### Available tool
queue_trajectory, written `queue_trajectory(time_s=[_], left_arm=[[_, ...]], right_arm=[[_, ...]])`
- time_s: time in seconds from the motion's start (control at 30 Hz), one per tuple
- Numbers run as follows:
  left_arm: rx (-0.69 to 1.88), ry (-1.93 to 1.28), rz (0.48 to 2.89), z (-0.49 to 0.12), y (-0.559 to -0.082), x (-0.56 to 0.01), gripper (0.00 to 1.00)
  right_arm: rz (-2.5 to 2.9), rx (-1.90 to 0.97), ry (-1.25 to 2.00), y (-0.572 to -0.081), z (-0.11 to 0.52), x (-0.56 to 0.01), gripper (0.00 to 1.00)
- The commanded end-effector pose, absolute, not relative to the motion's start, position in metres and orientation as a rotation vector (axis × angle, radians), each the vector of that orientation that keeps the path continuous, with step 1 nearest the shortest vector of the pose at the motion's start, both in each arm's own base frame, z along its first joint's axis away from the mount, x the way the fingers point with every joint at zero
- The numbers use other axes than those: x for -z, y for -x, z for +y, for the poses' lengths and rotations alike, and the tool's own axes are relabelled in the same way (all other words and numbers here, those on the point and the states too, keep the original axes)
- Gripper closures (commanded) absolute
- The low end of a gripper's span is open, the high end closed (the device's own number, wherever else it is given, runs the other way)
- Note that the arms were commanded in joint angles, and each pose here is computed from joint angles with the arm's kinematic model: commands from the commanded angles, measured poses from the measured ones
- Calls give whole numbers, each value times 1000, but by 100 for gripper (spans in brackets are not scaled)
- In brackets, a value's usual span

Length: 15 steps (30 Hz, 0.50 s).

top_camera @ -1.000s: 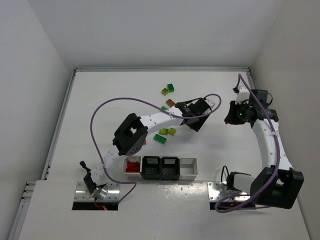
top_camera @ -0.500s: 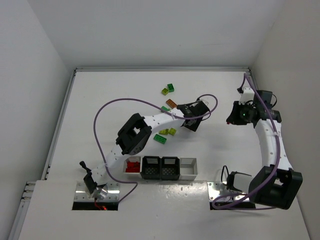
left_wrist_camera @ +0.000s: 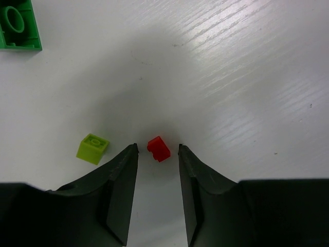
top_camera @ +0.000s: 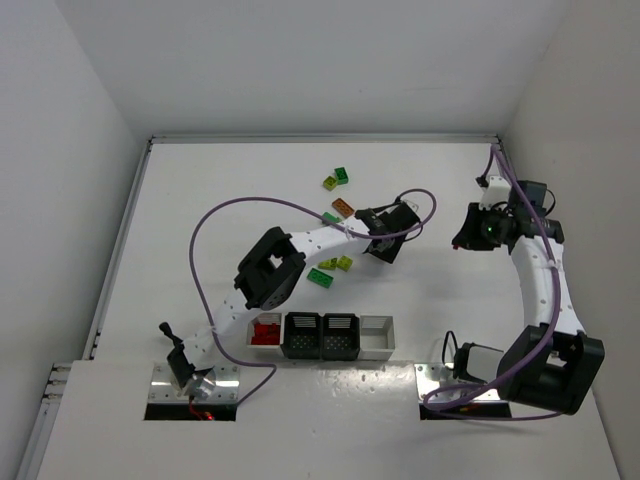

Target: Sort the legos into containers by color

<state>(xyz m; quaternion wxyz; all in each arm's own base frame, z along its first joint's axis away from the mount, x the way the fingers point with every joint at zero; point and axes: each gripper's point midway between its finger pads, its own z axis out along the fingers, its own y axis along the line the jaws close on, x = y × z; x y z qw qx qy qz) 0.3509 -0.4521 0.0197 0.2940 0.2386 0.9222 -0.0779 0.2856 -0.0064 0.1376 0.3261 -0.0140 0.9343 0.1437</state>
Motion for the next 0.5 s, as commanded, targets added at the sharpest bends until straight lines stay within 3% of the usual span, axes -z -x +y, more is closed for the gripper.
queue_trajectory(time_s=[0.0, 0.07, 0.2, 0.47], left_arm=[[228, -614, 2465, -457, -350, -18, 57], [241, -620, 2470, -458, -349, -18, 60], [234, -641, 2503, -453, -341, -6, 77], [205, -628, 2472, -438, -339, -22, 89]], right_arm=[[2418, -396, 28, -291, -6, -146, 100], [2418, -396, 28, -291, -6, -146, 100], [2417, -392, 39, -291, -6, -146, 100], [2407, -444, 70, -287, 2, -152, 100]])
